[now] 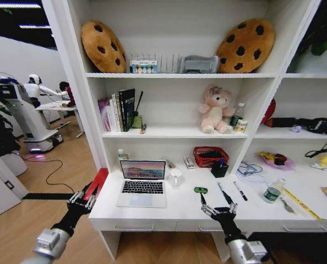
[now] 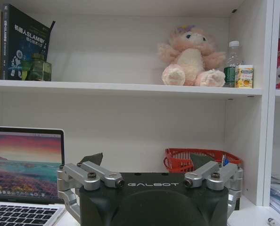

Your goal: Organize the objects on the table.

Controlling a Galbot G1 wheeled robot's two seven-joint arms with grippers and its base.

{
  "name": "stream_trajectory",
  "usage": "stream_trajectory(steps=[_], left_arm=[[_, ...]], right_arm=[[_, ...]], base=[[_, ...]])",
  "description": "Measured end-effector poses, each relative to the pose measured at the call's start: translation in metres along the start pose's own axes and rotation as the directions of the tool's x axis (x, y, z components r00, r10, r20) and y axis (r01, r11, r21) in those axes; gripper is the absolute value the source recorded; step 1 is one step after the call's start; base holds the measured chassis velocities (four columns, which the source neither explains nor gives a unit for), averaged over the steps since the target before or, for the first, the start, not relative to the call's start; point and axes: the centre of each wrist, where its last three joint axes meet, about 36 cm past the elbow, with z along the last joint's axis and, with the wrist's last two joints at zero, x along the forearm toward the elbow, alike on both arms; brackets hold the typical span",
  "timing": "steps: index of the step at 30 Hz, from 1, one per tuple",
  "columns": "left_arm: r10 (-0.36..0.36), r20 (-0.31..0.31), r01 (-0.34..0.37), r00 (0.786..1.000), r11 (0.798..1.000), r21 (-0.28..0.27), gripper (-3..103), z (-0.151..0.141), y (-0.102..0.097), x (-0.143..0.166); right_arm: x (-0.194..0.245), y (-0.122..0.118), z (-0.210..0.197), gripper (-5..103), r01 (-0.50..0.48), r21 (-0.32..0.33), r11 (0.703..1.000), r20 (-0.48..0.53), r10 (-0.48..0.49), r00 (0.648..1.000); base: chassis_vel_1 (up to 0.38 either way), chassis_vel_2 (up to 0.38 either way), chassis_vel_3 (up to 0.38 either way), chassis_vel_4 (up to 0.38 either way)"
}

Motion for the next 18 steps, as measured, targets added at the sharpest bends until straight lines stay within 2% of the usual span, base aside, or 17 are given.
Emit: stream_trajectory(steps=[1,2,3,4,5,7,8,9,10,11,12,13,15,16,18], left_arm=[[0.015,0.014,-0.014,1.000,0.999,-0.033,11,0.005,0.012,-0.009],[0.042,0.042,-0.037,0.998,0.994,-0.102,6,0.012,0.036,-0.026],[0.053,0.050,-0.046,0.997,0.990,-0.134,6,0.014,0.046,-0.032],[0.086,0.059,-0.070,0.995,0.971,-0.226,1,0.019,0.075,-0.048],[0.086,0.059,-0.070,0.995,0.971,-0.226,1,0.019,0.075,-0.048],[0.172,0.054,-0.143,0.984,0.926,-0.350,0,0.023,0.110,-0.072],[0.172,0.054,-0.143,0.984,0.926,-0.350,0,0.023,0.110,-0.072],[0.213,0.039,-0.181,0.976,0.903,-0.389,0,0.022,0.121,-0.080],[0.266,0.006,-0.237,0.964,0.870,-0.432,0,0.020,0.134,-0.093],[0.266,0.006,-0.237,0.964,0.870,-0.432,0,0.020,0.134,-0.093],[0.296,-0.012,-0.269,0.955,0.850,-0.452,0,0.017,0.141,-0.103],[0.296,-0.012,-0.269,0.955,0.850,-0.452,0,0.017,0.141,-0.103],[0.347,-0.040,-0.323,0.937,0.817,-0.478,0,0.016,0.151,-0.133],[0.347,-0.040,-0.323,0.937,0.817,-0.478,0,0.016,0.151,-0.133],[0.394,-0.041,-0.363,0.918,0.795,-0.487,0,0.014,0.150,-0.172]], right_arm=[[0.001,0.000,0.001,100,-0.004,0.003,1.000,-0.002,0.004,1.000],[0.001,-0.002,0.001,100,-0.011,0.009,1.000,-0.003,0.011,1.000],[0.001,-0.002,0.002,100,-0.014,0.012,1.000,-0.001,0.014,1.000],[-0.001,-0.004,0.001,100,-0.017,0.020,1.000,0.003,0.017,1.000],[-0.001,-0.004,0.001,100,-0.017,0.020,1.000,0.003,0.017,1.000],[-0.001,-0.008,0.002,100,-0.027,0.030,0.999,0.007,0.026,1.000],[-0.001,-0.008,0.002,100,-0.027,0.030,0.999,0.007,0.026,1.000],[-0.001,-0.009,0.003,100,-0.033,0.033,0.999,0.007,0.032,0.999],[-0.001,-0.010,0.004,100,-0.038,0.037,0.999,0.005,0.038,0.999],[-0.001,-0.010,0.004,100,-0.038,0.037,0.999,0.005,0.038,0.999],[0.000,-0.011,0.004,100,-0.040,0.038,0.998,0.005,0.040,0.999],[0.000,-0.011,0.004,100,-0.040,0.038,0.998,0.005,0.040,0.999],[0.001,-0.012,0.005,100,-0.043,0.041,0.998,0.004,0.043,0.999],[0.001,-0.012,0.005,100,-0.043,0.041,0.998,0.004,0.043,0.999],[0.002,-0.014,0.007,100,-0.056,0.048,0.997,0.003,0.056,0.998]], base=[[0.000,0.000,0.000,0.000],[0.000,0.000,0.000,0.000],[0.000,0.000,0.000,0.000],[0.000,0.000,0.000,0.000],[0.000,0.000,0.000,0.000],[0.000,0.000,0.000,0.000],[0.000,0.000,0.000,0.000],[0.000,0.000,0.000,0.000],[0.000,0.000,0.000,0.000],[0.000,0.000,0.000,0.000],[0.000,0.000,0.000,0.000],[0.000,0.000,0.000,0.000],[0.000,0.000,0.000,0.000],[0.000,0.000,0.000,0.000],[0.000,0.000,0.000,0.000]])
